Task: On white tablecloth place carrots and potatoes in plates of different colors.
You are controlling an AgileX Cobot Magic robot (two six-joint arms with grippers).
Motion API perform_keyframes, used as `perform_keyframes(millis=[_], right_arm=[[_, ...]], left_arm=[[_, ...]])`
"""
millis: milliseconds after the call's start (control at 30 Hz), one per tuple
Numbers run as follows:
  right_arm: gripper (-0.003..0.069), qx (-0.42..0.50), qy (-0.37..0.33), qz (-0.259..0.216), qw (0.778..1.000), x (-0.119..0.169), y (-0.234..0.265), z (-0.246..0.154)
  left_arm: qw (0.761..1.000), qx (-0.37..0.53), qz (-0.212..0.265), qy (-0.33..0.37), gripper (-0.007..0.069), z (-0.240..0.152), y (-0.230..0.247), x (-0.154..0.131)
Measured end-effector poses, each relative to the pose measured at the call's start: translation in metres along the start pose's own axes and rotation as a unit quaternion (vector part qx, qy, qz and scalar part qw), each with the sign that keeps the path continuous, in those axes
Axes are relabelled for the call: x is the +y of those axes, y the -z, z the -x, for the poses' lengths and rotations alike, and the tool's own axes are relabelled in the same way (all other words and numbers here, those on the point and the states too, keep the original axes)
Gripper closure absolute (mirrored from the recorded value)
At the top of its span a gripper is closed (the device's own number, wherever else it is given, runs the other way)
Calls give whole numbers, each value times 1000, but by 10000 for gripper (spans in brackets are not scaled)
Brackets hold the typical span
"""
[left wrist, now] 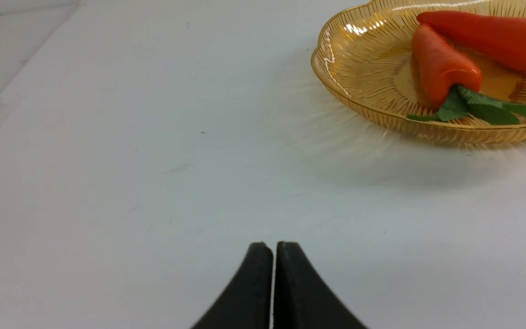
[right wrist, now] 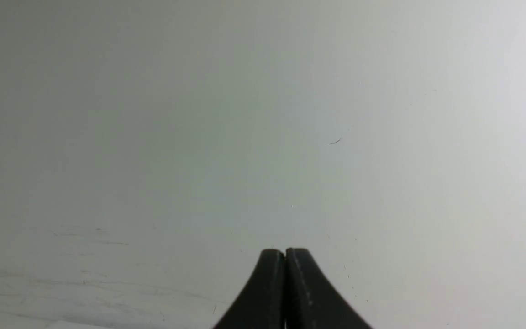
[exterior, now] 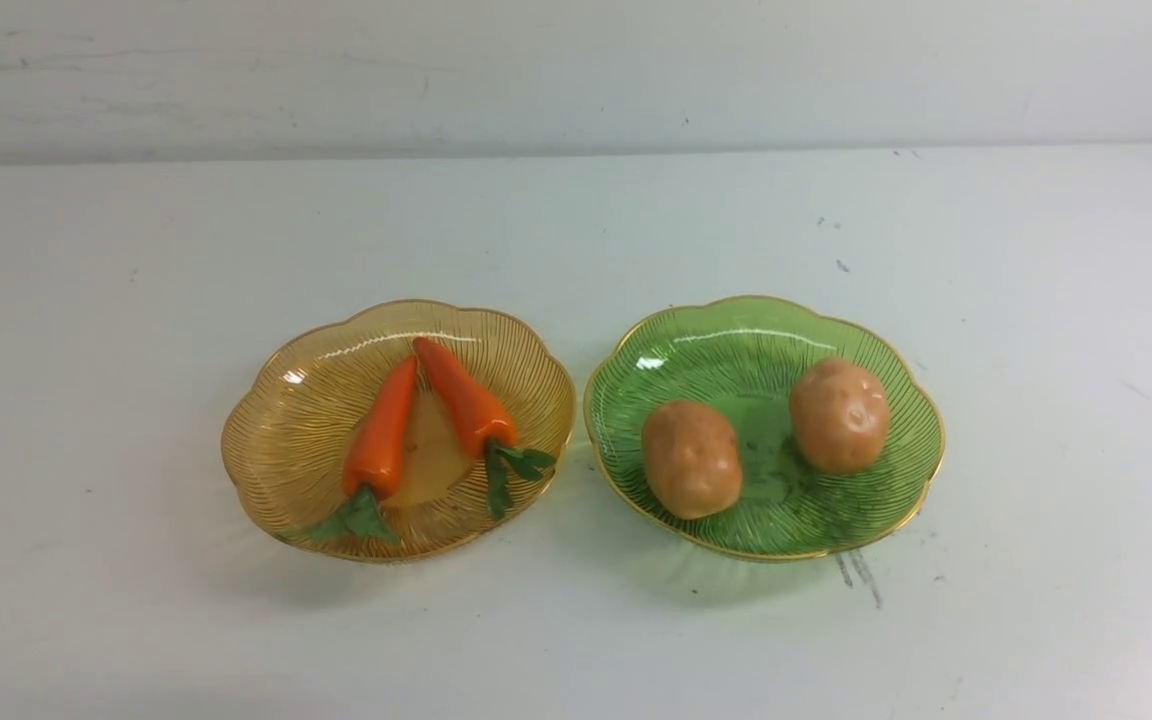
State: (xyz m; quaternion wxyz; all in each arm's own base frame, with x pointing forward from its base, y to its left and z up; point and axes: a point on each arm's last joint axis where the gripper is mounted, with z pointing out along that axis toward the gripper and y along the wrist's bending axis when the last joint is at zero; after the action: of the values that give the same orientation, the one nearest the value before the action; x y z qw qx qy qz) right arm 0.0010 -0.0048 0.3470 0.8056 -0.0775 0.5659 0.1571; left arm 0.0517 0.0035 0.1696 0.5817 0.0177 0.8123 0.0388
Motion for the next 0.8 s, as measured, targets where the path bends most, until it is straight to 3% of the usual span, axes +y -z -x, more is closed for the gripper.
perform_keyframes(millis=[600, 800], right_arm=[[670, 21, 0, -7, 1000, -1, -3, -13], [670, 169, 52, -127, 976, -16, -5, -114]], left_arm=[[1000, 0, 0, 0, 629, 0, 0, 0], [1000, 0, 0, 0, 629, 0, 0, 0]])
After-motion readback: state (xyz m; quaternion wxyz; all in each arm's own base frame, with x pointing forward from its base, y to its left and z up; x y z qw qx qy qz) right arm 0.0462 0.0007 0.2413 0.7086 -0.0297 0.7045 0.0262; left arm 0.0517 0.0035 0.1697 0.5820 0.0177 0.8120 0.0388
